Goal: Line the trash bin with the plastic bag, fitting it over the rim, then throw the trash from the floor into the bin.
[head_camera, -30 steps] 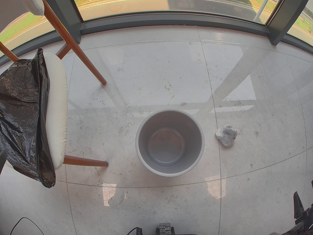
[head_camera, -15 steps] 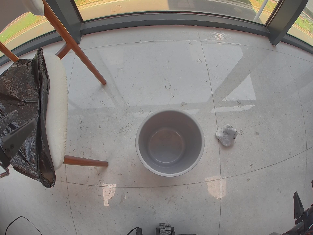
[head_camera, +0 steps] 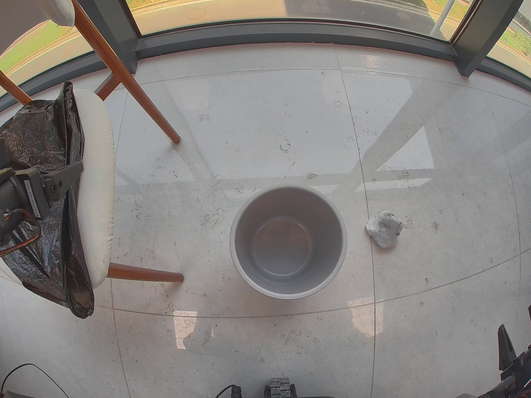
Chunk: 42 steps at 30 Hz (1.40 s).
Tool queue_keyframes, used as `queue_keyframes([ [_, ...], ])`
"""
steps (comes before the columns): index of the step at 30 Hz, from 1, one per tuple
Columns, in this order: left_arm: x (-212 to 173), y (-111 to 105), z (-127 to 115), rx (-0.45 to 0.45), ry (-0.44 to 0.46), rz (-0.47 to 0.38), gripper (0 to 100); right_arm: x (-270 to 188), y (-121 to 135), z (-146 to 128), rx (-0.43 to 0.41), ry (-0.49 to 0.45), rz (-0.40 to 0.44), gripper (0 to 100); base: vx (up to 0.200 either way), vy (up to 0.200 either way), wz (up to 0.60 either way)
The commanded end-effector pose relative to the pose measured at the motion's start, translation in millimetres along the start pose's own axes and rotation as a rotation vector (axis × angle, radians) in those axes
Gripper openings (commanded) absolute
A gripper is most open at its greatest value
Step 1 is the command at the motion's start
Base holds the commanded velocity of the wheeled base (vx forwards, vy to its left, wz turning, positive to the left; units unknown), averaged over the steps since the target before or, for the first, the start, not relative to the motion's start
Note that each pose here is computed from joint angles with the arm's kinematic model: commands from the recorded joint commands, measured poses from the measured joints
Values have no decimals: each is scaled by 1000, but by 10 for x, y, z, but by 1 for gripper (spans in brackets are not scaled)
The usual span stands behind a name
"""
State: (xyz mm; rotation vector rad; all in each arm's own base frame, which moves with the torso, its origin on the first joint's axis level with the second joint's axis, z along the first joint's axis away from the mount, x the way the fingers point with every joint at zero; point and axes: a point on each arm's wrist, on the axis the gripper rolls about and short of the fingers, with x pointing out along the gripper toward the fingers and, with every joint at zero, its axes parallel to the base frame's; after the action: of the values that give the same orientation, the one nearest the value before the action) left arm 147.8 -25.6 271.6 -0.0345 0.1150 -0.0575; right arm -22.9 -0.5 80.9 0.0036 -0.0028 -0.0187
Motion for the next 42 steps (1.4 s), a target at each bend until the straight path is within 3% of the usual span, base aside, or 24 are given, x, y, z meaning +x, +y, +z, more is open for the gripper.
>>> queue_keyframes([
  [1,243,-20,-83,10,74,34,100,1,0,-52,1,1,0,100,0,0,0],
  [16,543,-44,-164,19,148,50,100,1,-1,-52,2,1,-1,100,0,0,0],
  [25,672,-38,-147,48,125,107,100,1,-1,-52,2,1,-1,100,0,0,0],
  [26,696,-2,-157,55,129,131,0,1,-1,-52,2,1,-1,100,0,0,0],
  [29,726,73,-165,79,138,164,0,1,-1,-52,2,1,-1,100,0,0,0],
  [42,729,81,-200,93,153,164,0,1,-1,-52,4,1,-1,100,0,0,0],
])
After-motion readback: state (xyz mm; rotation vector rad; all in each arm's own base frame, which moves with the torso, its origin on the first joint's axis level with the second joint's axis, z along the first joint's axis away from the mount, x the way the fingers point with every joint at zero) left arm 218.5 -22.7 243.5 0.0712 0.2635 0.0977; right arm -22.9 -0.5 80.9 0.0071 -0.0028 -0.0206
